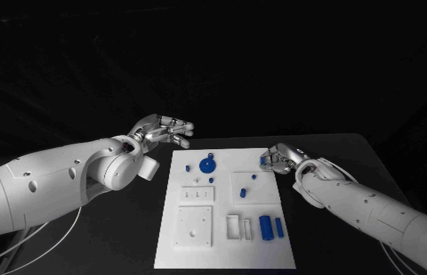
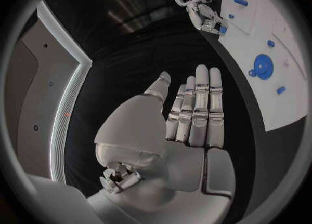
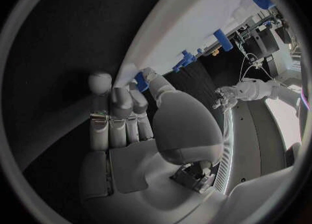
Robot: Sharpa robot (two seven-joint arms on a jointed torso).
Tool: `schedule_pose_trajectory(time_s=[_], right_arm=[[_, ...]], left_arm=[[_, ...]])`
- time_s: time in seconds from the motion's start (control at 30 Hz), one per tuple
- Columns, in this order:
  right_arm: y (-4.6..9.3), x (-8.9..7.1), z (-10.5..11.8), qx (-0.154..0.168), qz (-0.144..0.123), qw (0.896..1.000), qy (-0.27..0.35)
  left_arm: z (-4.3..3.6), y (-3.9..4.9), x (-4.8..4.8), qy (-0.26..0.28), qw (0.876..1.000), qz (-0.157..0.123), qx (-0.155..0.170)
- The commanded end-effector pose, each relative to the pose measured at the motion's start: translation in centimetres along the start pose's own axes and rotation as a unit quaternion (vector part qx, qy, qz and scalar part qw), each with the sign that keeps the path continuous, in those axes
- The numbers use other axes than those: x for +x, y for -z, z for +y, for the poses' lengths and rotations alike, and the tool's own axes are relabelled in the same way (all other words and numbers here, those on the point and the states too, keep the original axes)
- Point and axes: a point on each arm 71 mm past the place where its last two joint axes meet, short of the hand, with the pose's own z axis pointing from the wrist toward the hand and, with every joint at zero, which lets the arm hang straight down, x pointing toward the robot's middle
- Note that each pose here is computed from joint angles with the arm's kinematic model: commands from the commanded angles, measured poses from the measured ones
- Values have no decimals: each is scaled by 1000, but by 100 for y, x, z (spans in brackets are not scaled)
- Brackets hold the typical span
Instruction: Assemble the parts on the task board
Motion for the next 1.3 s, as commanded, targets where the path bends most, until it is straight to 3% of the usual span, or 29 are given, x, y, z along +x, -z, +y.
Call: schedule_pose_trajectory(time_s=[0.03,0.6,1.1,1.3], right_arm=[[4,25,-15,6,7,1000,-2],[-1,32,-13,7,5,1000,-7],[-7,-8,34,10,-27,999,-14],[-16,-98,157,0,-33,999,-18]], left_arm=[[-9,-9,29,0,1000,11,3],[-6,-12,32,0,1000,12,2],[0,-13,27,-4,1000,13,-1],[33,-16,13,-22,999,25,-24]])
